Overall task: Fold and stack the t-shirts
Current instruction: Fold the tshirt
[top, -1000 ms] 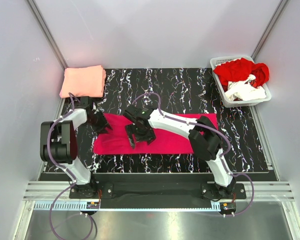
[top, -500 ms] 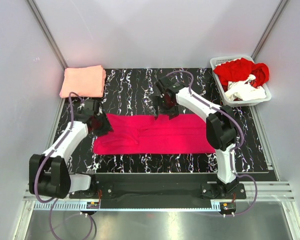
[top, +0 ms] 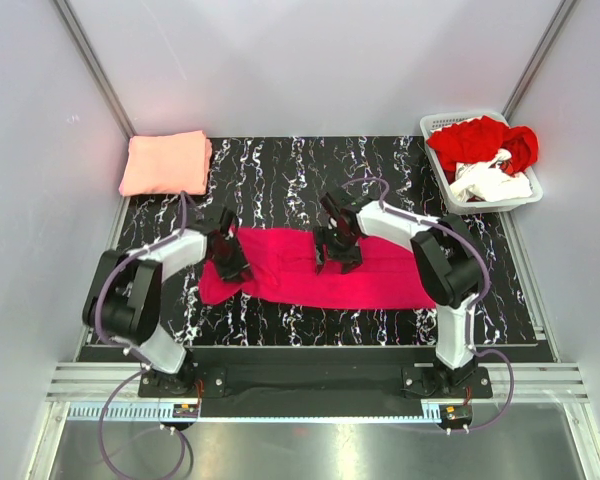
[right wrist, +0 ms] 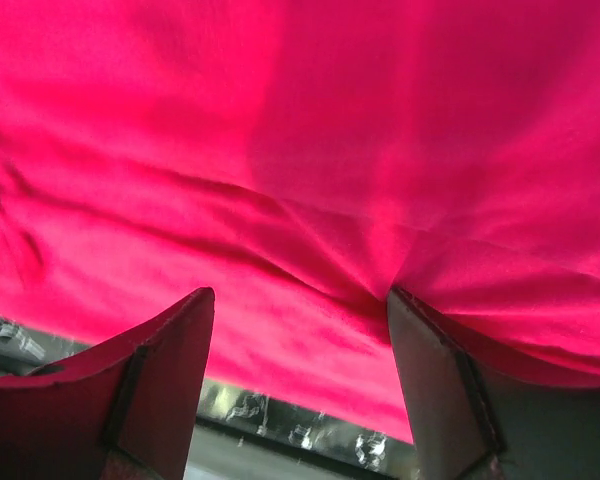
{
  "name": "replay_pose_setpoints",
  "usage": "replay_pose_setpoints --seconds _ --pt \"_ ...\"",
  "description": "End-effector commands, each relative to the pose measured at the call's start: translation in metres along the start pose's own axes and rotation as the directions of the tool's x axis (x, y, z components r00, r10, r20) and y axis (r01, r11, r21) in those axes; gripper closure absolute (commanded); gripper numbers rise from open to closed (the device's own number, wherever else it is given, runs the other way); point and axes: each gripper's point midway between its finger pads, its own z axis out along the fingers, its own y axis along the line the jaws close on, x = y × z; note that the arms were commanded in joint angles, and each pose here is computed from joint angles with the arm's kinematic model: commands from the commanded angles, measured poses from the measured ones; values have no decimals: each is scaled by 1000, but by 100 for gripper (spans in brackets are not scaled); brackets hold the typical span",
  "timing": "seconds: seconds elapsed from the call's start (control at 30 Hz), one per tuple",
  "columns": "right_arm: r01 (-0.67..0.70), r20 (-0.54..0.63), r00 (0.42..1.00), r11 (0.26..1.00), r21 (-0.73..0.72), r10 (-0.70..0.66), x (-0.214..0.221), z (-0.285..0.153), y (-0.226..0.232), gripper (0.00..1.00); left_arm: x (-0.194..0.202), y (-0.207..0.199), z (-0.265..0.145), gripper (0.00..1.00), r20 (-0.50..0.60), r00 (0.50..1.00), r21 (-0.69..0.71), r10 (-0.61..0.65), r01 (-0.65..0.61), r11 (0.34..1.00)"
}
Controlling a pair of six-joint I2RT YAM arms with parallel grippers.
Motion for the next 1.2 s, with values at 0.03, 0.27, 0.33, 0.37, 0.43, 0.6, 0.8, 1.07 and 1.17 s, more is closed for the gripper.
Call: replay_pose_setpoints --seconds 0.03,0.27,0.33,0.37,0.43,0.6,0.8,1.07,1.17 --pt "-60 -56 997 983 -173 51 35 -18 31 23 -41 -19 22 65 58 997 -18 49 -48 999" --pt "-28 -203 978 948 -318 -39 132 -9 136 23 -113 -66 55 65 45 991 -60 128 -125 990" --pt "55 -230 958 897 -439 -171 159 -15 195 23 -154 -112 50 67 100 976 32 193 -197 980" --pt "80 -239 949 890 -449 -206 164 -20 206 23 -153 -112 70 67 40 978 28 205 -206 978" --pt "191 -158 941 857 -478 -298 155 -40 235 20 -178 -151 63 66 54 969 109 240 -245 963" --pt "342 15 936 900 -269 -352 100 -92 212 14 -221 -205 -14 56 226 929 217 291 -340 915" --pt "200 140 973 972 -126 -182 20 -126 136 14 -215 -167 -65 51 264 940 223 217 -278 934" --pt "137 121 982 989 57 -143 -29 -88 77 18 -177 -137 -103 51 270 939 218 214 -276 936" --pt "110 88 989 990 87 -117 -47 -60 68 19 -148 -119 -109 50 258 944 224 203 -263 938"
